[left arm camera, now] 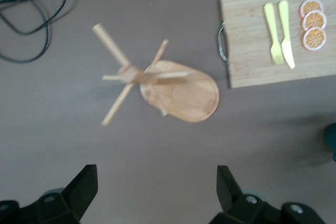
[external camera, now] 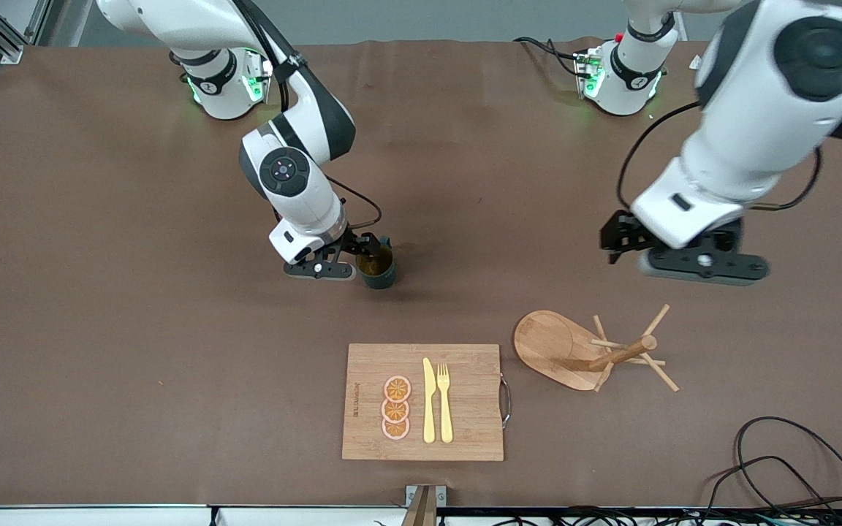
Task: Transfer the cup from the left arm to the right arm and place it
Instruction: 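Reach the right gripper to the mug while the left gripper holds it, then close the right gripper on the mug rim while the left gripper releases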
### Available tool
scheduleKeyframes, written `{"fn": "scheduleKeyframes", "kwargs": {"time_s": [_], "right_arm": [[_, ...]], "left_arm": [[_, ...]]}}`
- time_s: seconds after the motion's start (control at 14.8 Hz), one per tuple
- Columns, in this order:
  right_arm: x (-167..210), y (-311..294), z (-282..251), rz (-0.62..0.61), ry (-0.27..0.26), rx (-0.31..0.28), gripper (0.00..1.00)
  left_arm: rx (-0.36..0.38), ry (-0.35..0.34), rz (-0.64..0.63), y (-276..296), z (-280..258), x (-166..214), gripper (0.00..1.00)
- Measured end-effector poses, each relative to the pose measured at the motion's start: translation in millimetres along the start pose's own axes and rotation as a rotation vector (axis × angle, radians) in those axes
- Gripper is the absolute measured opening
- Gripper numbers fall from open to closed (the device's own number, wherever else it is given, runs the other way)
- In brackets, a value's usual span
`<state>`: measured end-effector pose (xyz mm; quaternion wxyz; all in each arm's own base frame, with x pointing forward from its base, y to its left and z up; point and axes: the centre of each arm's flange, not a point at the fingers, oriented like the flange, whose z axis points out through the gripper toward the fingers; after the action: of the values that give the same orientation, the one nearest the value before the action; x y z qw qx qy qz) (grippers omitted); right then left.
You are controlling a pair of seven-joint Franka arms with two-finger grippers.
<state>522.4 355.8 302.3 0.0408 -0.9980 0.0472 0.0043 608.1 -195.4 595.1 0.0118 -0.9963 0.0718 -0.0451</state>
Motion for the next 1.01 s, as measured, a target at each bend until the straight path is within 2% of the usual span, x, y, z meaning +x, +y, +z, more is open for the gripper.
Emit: {"fn": "scheduleKeyframes", "kwargs": {"time_s": [0.2,0.47,0.74,0.88,1.01], "right_arm": [[-6.3,2.6,17.2,0.011,0.026,0.018,1.0],[-16.3,-1.0,36.3,0.012,0.018,0.012,1.0],[-20.4,-4.0,41.6,0.033,0.011,0.007,0.97],[-24.6,-7.7,45.8,0.047,0.005,0.003,0.82],[-29.2,-11.9,48.7,0.047,0.001,0.0,0.75]], "left_arm": [[0.002,-0.038,-0.021,-38.9,-21.4,-14.1,1.0],[0.025,-0.072,-0.08,-84.3,-48.9,-39.3,1.0],[0.027,-0.083,-0.089,-99.9,-60.3,-62.1,1.0],[0.004,-0.093,-0.101,-103.1,-59.7,-70.5,1.0],[-0.002,-0.103,-0.114,-109.0,-58.4,-79.8,1.0]]}}
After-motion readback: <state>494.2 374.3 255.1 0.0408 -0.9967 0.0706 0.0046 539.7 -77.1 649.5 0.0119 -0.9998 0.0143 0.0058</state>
